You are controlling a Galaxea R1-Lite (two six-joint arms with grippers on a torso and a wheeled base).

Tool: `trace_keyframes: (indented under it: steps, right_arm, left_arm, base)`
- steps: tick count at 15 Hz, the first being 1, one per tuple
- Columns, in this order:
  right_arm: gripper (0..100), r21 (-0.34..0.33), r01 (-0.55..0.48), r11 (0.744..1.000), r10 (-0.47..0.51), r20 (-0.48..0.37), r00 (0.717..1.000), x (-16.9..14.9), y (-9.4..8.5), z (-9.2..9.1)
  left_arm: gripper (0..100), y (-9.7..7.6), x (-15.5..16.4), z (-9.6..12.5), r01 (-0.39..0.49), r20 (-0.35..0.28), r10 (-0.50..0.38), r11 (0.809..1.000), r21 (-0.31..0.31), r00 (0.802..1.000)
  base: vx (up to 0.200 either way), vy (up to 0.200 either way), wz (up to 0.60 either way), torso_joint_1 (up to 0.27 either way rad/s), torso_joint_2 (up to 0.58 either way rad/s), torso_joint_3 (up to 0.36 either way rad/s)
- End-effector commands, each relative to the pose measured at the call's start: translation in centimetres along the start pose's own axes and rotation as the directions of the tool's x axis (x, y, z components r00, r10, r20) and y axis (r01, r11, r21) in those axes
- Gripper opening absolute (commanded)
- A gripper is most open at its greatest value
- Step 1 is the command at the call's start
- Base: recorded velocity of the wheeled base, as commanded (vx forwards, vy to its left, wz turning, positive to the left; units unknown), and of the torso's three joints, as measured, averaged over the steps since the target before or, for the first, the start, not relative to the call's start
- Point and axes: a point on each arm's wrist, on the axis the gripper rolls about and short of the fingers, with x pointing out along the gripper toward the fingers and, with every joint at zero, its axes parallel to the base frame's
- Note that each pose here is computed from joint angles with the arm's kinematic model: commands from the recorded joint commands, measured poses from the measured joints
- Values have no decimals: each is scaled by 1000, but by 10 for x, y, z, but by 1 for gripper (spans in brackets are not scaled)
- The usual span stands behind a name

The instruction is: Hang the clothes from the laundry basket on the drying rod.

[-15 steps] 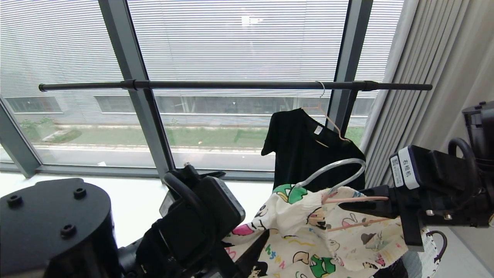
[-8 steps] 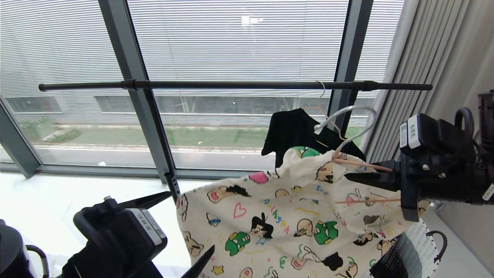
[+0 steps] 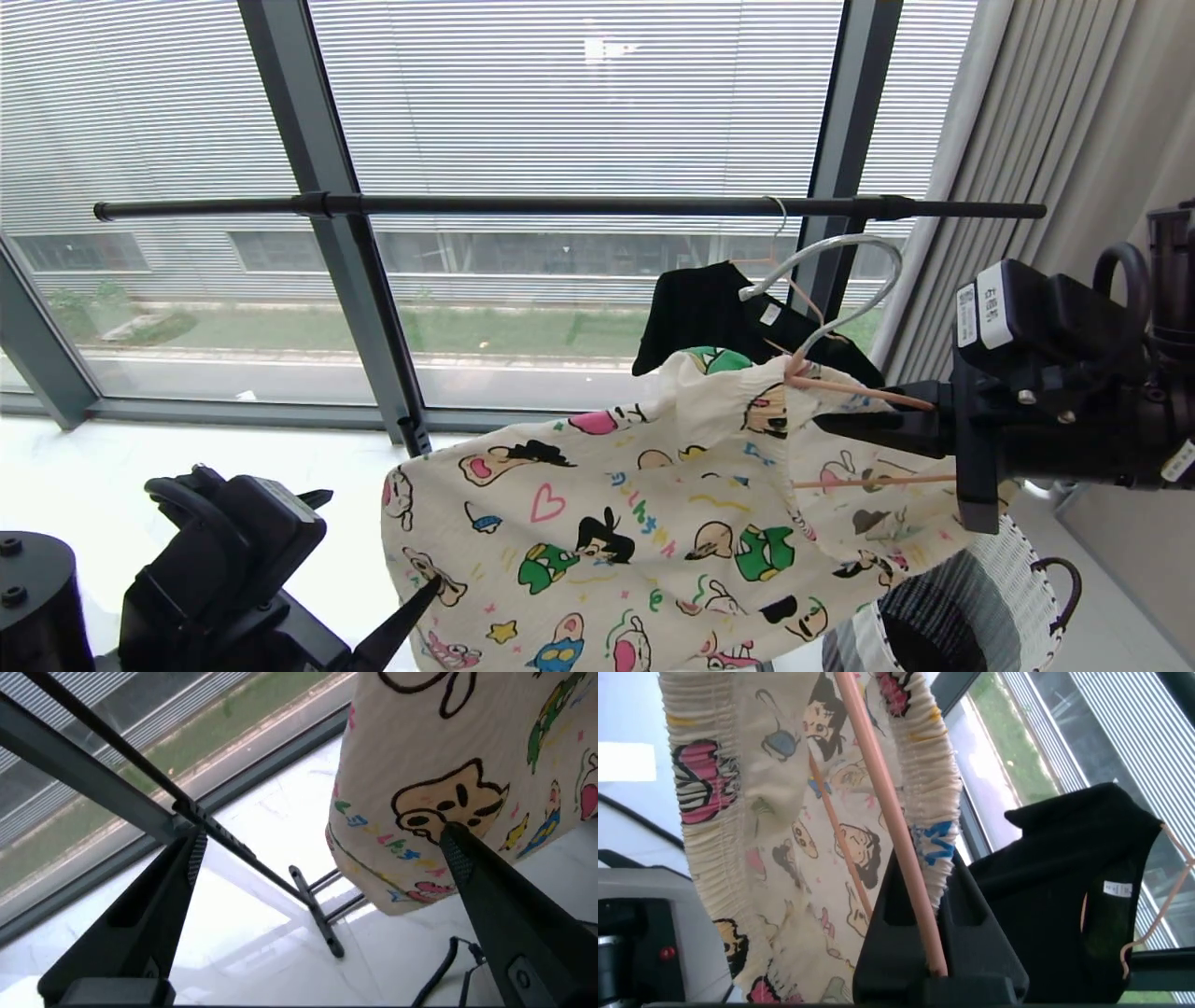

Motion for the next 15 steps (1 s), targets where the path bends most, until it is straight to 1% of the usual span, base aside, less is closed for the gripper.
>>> trace_keyframes:
  steps: [1,3,4,7,10,11,13,14,15]
  right_arm:
    - [0,-1,-14,1000,14,-1,1000,4,2,0]
    - [0,-4,-16,1000,16,3,1000,4,2,1]
    - [0,-6,-14,1000,14,6,1000,3,2,2]
    - [0,-7,-11,1000,11,8,1000,3,1,3]
    - [0,-8,-8,1000,8,7,1000,3,1,3]
    - [0,-8,1,1000,-1,3,1000,2,1,3]
    - [0,-9,14,1000,-14,-1,1000,0,1,4]
    - [0,-9,17,1000,-17,-2,1000,0,0,3]
    - [0,-9,17,1000,-17,-2,1000,0,0,3]
  left_arm:
    - [100,-4,3,1,34,-4,-34,999,11,999]
    - [100,-6,3,0,49,-7,-49,999,16,999]
    - [0,-6,4,-1,50,-10,-50,999,17,999]
    - [0,-6,4,-2,49,-15,-48,999,17,999]
    - [0,-8,3,-10,52,-46,-51,998,23,998]
    - [0,-6,3,-15,30,-70,-29,999,18,997]
    - [0,4,3,-26,-41,-123,40,999,-7,992]
    - [0,11,4,-28,-93,-143,88,995,-27,986]
    - [0,14,5,-29,-110,-150,104,993,-33,983]
  base:
    - [0,0,0,0,0,0]
    - [0,0,0,0,0,0]
    - [0,0,0,0,0,0]
    - [0,0,0,0,0,0]
    - [0,0,0,0,0,0]
    - [0,0,0,0,0,0]
    - [0,0,0,0,0,0]
    - [0,0,0,0,0,0]
    - [0,0,0,0,0,0]
